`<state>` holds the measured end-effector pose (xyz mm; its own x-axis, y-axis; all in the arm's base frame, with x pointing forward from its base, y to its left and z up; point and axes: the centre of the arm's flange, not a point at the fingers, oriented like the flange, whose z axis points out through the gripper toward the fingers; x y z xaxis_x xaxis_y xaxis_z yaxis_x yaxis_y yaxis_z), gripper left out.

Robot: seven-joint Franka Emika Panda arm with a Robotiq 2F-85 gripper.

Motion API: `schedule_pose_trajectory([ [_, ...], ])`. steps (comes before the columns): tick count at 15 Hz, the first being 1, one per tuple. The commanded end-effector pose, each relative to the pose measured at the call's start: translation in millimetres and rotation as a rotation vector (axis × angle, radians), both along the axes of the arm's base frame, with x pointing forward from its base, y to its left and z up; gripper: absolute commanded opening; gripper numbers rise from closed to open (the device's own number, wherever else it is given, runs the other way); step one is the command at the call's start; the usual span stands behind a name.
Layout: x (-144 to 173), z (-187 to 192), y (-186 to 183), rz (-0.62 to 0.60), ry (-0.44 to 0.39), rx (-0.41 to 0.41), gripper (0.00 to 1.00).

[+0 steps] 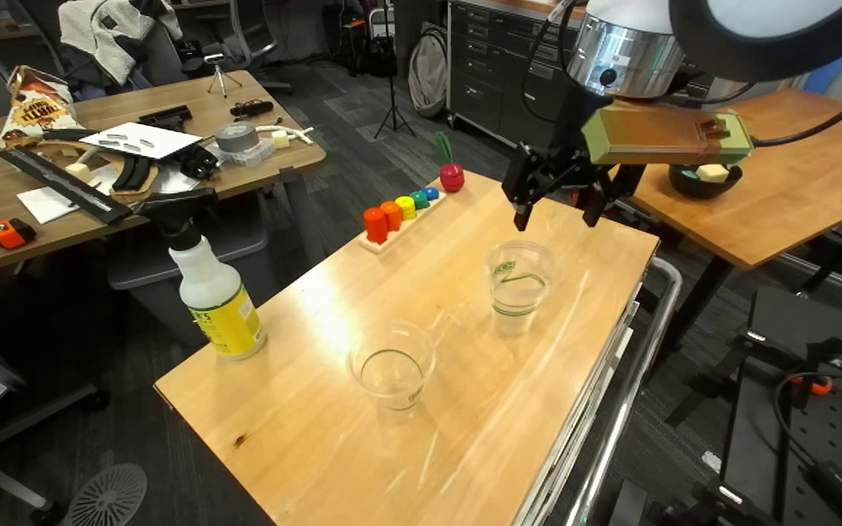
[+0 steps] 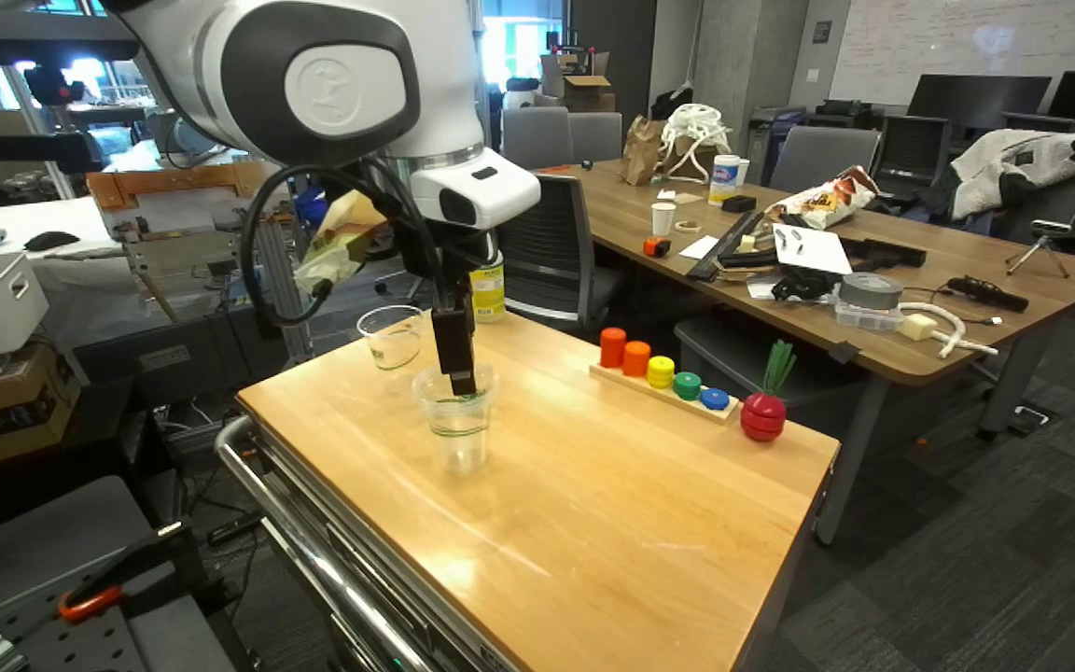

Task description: Stack the four clear cups together

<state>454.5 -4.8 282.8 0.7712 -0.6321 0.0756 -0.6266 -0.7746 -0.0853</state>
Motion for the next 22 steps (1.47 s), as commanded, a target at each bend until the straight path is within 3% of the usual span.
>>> schedule_pose_trajectory([
  [1, 8, -7, 0, -0.009, 0.002, -0.066, 1.0],
  [7, 16, -21, 1, -0.011, 0.036, -0.118, 1.0],
  [17, 23, -47, 15, 0.012, 0.094, -0.12, 1.0],
  [18, 22, -49, 17, 0.011, 0.101, -0.119, 0.82],
  [22, 19, -57, 21, 0.012, 0.127, -0.11, 0.5],
])
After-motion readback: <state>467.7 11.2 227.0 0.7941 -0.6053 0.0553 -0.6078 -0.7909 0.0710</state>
